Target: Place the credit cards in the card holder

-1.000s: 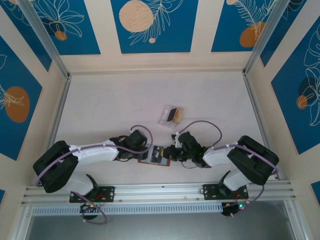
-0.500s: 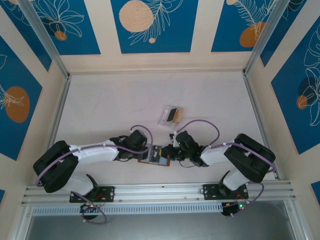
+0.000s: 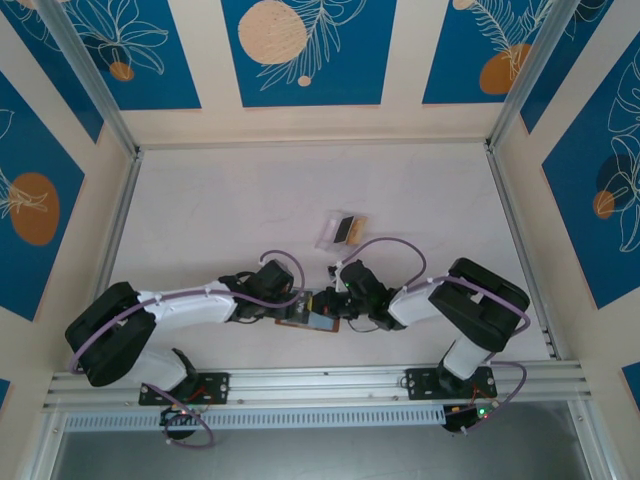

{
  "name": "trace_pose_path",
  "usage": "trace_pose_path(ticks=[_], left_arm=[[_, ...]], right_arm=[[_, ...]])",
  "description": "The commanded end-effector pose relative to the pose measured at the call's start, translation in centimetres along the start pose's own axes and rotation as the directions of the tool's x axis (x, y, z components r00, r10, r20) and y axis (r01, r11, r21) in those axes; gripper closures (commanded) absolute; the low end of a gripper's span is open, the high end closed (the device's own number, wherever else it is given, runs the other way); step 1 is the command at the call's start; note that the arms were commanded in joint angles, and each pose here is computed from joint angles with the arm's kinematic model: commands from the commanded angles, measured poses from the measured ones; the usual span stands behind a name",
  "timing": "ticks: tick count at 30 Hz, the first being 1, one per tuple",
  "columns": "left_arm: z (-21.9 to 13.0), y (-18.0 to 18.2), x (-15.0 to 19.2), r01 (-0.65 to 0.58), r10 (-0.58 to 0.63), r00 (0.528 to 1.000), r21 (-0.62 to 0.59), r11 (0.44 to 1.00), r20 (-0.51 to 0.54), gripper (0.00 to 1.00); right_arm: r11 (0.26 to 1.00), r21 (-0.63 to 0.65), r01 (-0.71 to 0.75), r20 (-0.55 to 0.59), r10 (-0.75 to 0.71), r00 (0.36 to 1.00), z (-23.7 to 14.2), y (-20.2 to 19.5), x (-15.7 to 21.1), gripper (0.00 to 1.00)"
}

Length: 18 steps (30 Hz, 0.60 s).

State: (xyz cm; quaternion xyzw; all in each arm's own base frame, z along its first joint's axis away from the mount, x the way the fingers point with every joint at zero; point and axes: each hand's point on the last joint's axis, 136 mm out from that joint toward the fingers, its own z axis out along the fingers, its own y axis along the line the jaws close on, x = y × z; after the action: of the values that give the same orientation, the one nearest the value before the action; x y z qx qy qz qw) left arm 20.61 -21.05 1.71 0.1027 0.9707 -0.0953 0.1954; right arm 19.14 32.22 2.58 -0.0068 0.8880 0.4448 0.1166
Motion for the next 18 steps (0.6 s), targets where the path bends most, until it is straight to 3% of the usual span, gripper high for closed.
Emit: trace_pose_path(ticks=[1, 11, 18], left_arm=[[1.4, 0.4, 3.6, 0.0, 0.001, 0.993, 0.006, 1.0, -0.117, 0.37], [-3.2, 1.2, 1.0, 0.101, -0.101, 0.995, 0.051, 0.994, -0.001, 0.33], [-2.8, 4.4, 1.7, 0.182, -0.182, 0.983, 0.004, 0.983, -0.027, 0.49]], right_arm=[[1.0, 0.029, -0.003, -0.015, 0.003, 1.0, 1.1, -0.3, 0.5, 1.0], [0.996, 0.078, -0.035, -0.034, 0.037, 0.999, 1.2, -2.3, 0.7, 1.0], [0.998, 0.064, -0.022, -0.078, 0.027, 0.997, 1.1, -2.3, 1.1, 1.0]])
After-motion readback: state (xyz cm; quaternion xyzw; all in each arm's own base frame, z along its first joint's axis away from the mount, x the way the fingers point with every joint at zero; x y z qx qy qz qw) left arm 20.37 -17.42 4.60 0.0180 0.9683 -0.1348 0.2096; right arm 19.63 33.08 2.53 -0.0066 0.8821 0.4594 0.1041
